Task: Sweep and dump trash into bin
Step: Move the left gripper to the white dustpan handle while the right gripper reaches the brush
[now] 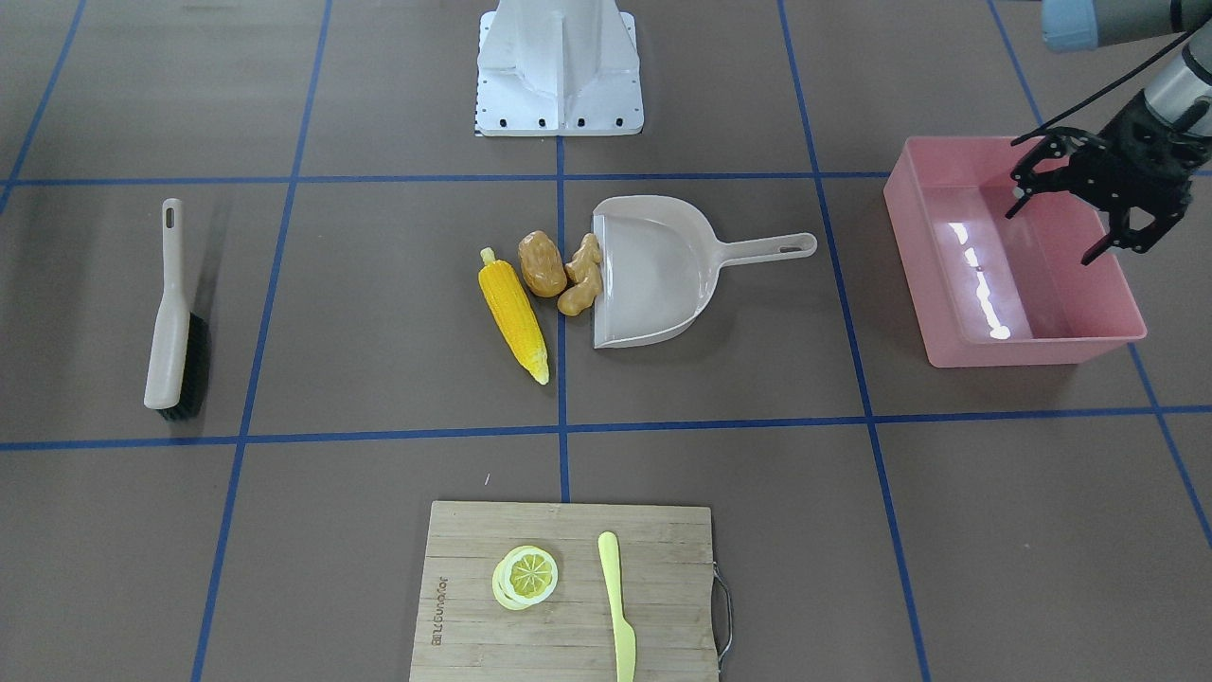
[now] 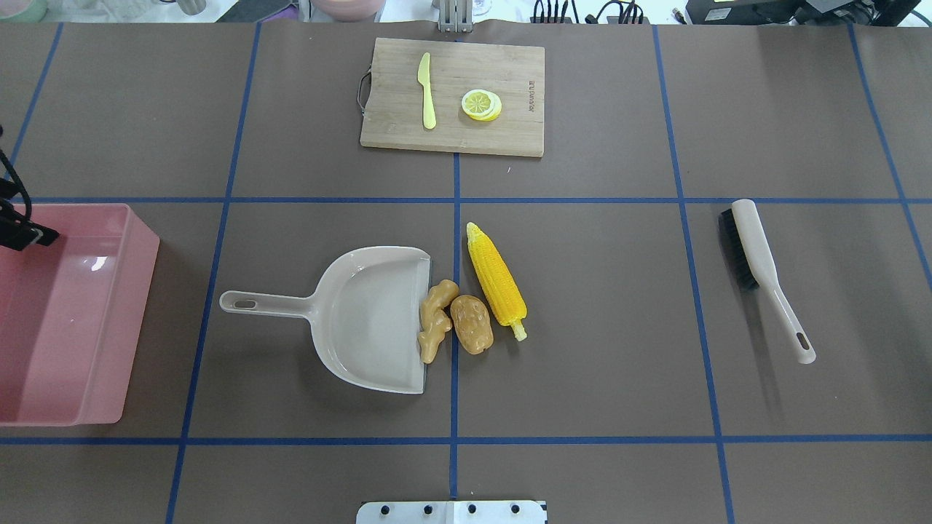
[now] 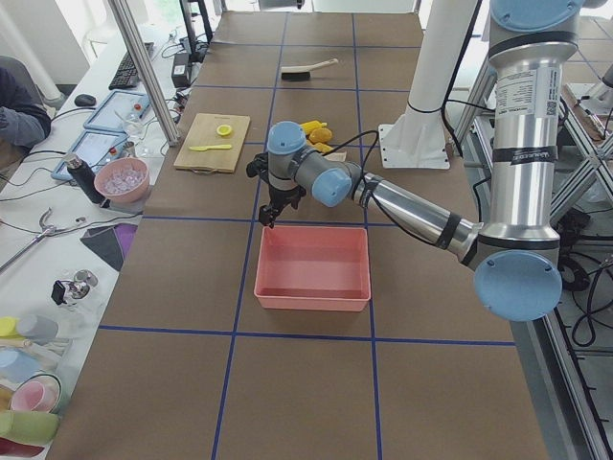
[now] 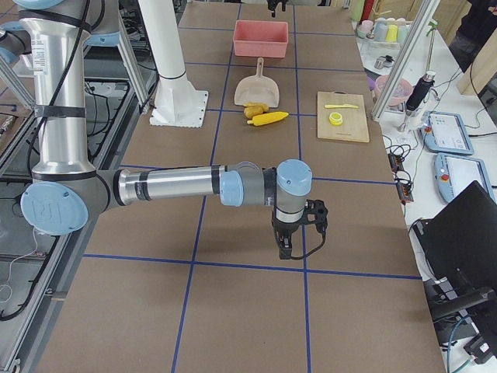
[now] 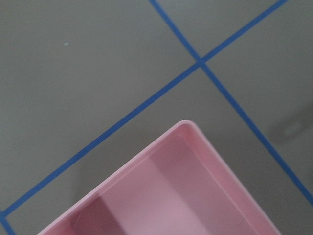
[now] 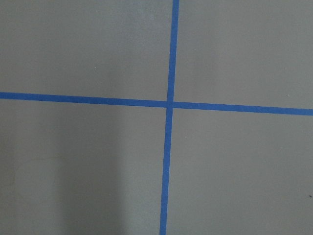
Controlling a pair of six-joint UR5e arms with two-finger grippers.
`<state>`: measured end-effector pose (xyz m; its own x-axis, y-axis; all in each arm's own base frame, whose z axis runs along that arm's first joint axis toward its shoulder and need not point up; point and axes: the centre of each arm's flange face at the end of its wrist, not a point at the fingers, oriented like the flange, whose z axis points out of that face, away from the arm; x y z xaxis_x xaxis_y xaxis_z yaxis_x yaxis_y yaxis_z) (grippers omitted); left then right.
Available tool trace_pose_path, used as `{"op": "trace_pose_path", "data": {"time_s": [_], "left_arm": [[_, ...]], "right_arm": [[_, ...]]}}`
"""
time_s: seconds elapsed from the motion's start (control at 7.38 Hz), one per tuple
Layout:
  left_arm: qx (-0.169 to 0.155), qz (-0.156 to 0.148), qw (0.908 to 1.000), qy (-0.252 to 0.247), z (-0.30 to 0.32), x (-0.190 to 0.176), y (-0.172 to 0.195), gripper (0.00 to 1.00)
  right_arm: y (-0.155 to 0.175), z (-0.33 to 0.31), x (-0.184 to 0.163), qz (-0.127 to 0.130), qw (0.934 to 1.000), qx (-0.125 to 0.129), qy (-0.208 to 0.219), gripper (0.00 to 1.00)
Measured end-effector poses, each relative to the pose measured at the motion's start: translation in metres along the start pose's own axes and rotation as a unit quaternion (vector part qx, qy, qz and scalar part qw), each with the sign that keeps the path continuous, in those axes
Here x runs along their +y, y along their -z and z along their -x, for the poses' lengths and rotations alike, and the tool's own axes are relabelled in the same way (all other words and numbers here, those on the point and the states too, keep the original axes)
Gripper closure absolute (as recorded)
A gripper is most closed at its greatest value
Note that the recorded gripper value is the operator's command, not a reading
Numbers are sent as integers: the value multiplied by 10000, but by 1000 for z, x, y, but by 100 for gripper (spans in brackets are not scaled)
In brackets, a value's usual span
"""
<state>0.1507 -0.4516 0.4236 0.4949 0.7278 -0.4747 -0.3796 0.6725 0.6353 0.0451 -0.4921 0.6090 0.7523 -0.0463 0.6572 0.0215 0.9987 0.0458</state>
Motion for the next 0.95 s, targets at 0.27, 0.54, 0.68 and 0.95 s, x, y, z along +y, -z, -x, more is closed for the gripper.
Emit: {"op": "trace_pose_path", "data": {"time_s": [0.27,0.54,0.68,0.95], "left_arm": [[-79,-118,9978,-648,-30,-15,-22,2],[-30,-275,9902,-1365,-62,-35,-33,2],[110,-361,9833,-1780,-87,-46,-42,2],[448,-631,9655,-2488,-141,-58,-71,2]], "right_arm": [[2,3,0,-19,10000,-81,7,0],[14,17,-3,-135,9995,-253,99,0],[24,30,-7,-227,9990,-341,172,0],[39,75,-7,-313,9969,-649,301,0]]}}
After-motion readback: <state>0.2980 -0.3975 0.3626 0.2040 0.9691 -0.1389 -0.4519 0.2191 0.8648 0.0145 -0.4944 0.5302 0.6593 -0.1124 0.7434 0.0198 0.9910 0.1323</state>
